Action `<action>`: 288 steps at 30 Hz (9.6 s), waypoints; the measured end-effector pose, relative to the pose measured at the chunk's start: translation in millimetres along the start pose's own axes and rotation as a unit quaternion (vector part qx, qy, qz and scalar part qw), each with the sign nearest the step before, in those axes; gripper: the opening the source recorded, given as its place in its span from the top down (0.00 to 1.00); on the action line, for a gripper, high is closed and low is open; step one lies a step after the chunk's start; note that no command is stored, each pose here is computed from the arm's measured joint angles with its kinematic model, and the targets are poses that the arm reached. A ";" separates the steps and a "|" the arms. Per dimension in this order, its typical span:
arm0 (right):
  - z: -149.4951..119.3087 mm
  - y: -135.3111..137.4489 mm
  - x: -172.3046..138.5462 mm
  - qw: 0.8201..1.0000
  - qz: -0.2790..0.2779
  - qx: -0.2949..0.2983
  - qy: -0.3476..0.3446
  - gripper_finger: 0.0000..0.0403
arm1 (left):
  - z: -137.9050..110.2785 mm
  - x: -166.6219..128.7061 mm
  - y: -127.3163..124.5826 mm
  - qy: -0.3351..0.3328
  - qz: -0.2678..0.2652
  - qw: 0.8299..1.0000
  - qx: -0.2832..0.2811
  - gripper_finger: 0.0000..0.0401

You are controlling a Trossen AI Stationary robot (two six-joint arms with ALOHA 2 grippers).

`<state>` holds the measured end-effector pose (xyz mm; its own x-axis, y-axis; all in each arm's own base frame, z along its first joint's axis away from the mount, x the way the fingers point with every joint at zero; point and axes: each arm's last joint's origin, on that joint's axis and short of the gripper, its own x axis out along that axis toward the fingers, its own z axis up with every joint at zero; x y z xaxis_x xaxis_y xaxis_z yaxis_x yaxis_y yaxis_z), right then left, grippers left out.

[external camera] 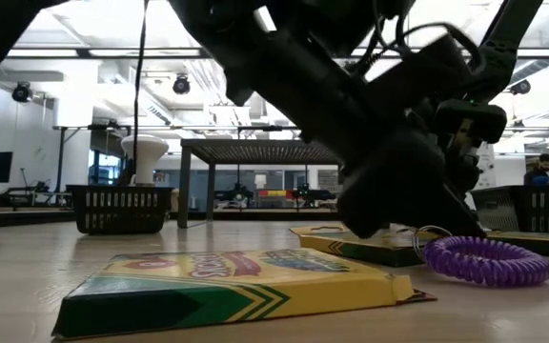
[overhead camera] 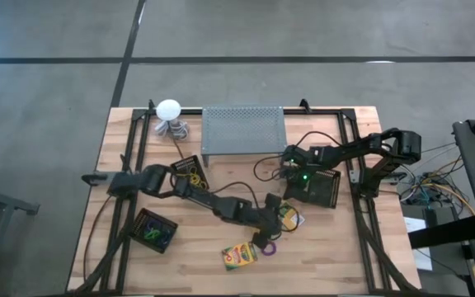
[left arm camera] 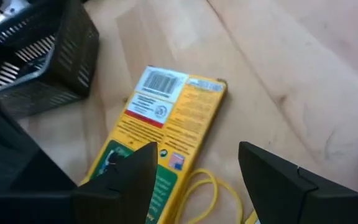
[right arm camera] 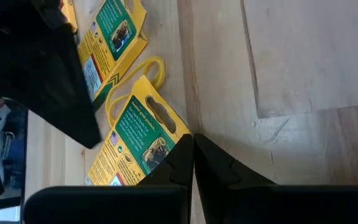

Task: Pick & Place Office Desk Supplies
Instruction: Put the crayon box into the top right black bin

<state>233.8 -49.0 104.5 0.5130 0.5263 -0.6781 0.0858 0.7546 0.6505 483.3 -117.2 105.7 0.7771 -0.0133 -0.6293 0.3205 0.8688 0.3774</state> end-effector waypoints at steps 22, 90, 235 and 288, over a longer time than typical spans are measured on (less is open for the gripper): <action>3.6 1.1 0.4 0.999 0.001 0.041 -0.015 0.93 | -11.5 5.9 15.8 0.035 0.068 0.997 -0.016 0.43; -42.0 114.1 -135.9 0.982 -0.113 -0.075 -0.133 0.98 | 68.1 -193.1 23.6 0.127 0.292 0.922 -0.223 0.43; -19.6 132.2 -58.8 0.970 -0.114 -0.134 -0.167 0.60 | -35.9 -116.5 5.1 -0.079 0.037 0.901 -0.424 1.00; 24.1 129.9 2.7 0.940 -0.052 -0.282 -0.185 0.97 | -26.2 -119.0 8.1 -0.128 0.027 0.913 -0.387 0.99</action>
<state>266.9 41.0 195.5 0.7983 0.3444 -0.4941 -0.2610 0.9371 0.2316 379.2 -95.6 165.8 0.9129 0.0115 -0.4080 -0.1248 0.9596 -0.2521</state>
